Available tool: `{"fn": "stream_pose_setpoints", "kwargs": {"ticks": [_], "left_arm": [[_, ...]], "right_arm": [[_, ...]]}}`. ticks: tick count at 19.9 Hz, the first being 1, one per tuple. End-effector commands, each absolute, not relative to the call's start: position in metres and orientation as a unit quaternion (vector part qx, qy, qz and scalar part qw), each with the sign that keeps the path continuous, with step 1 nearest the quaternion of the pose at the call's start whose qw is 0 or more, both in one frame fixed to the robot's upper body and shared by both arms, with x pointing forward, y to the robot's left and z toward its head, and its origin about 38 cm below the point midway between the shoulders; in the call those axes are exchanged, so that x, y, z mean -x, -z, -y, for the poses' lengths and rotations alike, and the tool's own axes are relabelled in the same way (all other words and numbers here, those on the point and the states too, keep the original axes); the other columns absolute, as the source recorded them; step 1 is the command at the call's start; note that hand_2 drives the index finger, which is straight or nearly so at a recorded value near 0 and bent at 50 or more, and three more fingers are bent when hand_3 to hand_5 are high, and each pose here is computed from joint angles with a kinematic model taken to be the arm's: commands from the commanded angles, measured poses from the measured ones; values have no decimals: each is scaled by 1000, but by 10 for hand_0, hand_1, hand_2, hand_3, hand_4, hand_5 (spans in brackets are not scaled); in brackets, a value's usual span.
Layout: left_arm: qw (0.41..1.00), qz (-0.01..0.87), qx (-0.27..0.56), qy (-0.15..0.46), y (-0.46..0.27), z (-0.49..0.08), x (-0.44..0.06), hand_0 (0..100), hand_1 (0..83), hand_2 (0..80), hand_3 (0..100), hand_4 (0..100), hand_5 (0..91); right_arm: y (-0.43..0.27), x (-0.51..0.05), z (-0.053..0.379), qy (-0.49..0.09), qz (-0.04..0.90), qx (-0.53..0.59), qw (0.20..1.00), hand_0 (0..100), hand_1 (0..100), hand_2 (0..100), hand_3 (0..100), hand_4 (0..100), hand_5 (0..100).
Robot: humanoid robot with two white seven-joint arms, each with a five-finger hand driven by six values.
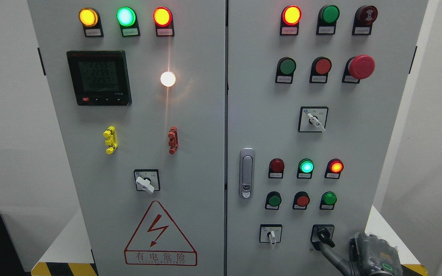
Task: Flip black knob to close circuit
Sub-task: 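Grip the black knob with the right hand and twist it, then release the knob and lower the right hand away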
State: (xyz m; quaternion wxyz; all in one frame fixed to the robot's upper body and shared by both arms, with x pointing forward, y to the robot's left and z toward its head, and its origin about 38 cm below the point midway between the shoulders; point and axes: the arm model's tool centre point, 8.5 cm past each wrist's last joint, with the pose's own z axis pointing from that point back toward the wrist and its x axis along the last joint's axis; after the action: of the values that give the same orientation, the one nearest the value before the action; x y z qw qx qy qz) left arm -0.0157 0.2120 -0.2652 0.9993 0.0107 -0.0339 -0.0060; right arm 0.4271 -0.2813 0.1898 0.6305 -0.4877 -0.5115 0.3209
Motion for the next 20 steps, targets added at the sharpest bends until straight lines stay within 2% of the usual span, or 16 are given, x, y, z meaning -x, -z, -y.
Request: {"fn": "stream_pose_setpoints", "kwargs": {"ticks": [1,13,20], "left_arm": [[999,34,-11,6,265,-212,16,120,556,0,0,0,0],[999,34,-11,6,265,-212,16,120,556,0,0,0,0],[999,34,-11,6,265,-212,16,120,556,0,0,0,0]], "right_arm": [[-182,-420,254,-343,522,466,627,0,37,888,1000,928,917],[-181,-388,231,-341,564,444,607,0,45,860,1000,911,897],[-178,-358,214,-290,629,386,610,0,71,741,964,837,804]]}}
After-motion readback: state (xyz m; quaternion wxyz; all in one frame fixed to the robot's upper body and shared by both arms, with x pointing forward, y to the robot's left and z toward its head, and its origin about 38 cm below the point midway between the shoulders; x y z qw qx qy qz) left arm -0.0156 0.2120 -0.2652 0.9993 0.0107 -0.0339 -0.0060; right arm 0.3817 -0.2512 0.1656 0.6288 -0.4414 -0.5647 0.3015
